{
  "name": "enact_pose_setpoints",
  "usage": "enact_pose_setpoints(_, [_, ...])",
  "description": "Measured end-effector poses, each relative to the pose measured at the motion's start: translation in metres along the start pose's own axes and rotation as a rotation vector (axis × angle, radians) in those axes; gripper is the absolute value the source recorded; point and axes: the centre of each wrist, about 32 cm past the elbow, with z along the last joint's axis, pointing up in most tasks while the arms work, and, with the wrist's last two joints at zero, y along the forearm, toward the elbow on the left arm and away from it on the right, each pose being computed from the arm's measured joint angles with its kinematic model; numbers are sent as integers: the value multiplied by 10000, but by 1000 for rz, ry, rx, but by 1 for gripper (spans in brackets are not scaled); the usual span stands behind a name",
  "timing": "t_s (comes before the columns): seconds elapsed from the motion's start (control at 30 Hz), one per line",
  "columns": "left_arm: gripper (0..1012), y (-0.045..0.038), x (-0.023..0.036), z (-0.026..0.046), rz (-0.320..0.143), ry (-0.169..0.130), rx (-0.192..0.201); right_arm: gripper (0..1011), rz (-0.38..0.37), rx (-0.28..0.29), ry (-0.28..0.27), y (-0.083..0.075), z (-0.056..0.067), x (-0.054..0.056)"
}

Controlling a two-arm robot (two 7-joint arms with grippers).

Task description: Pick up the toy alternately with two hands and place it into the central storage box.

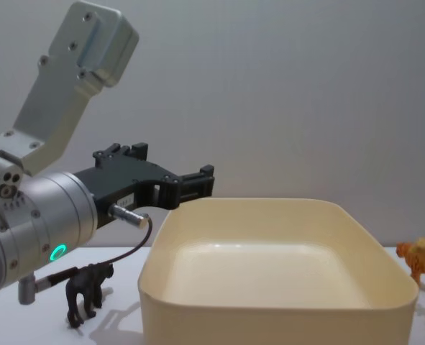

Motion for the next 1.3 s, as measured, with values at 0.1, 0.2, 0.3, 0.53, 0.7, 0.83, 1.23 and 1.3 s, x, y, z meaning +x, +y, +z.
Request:
enact_pose_setpoints(0.1, [1001, 0, 0, 0, 0, 0, 0, 336, -8, 32, -3, -45, 32, 36])
enact_pose_setpoints(0.2, [1001, 0, 0, 0, 0, 0, 0, 336, -12, 70, -5, -92, 89, 73])
enact_pose_setpoints(0.3, [1001, 0, 0, 0, 0, 0, 0, 336, -8, 97, -3, -120, 146, 97])
enact_pose_setpoints(0.53, [1001, 0, 0, 0, 0, 0, 0, 336, 41, 176, 8, -152, 374, 141])
enact_pose_setpoints(0.7, [1001, 0, 0, 0, 0, 0, 0, 336, 102, 206, 19, -91, 522, 110])
enact_pose_setpoints(0.83, [1001, 0, 0, 0, 0, 0, 0, 336, 139, 211, 27, -21, 600, 65])
enact_pose_setpoints(1.23, [1001, 0, 0, 0, 0, 0, 0, 423, 276, 129, 42, 386, 773, -236])
enact_pose_setpoints(1.3, [1001, 0, 0, 0, 0, 0, 0, 458, 287, 121, 42, 424, 786, -270])
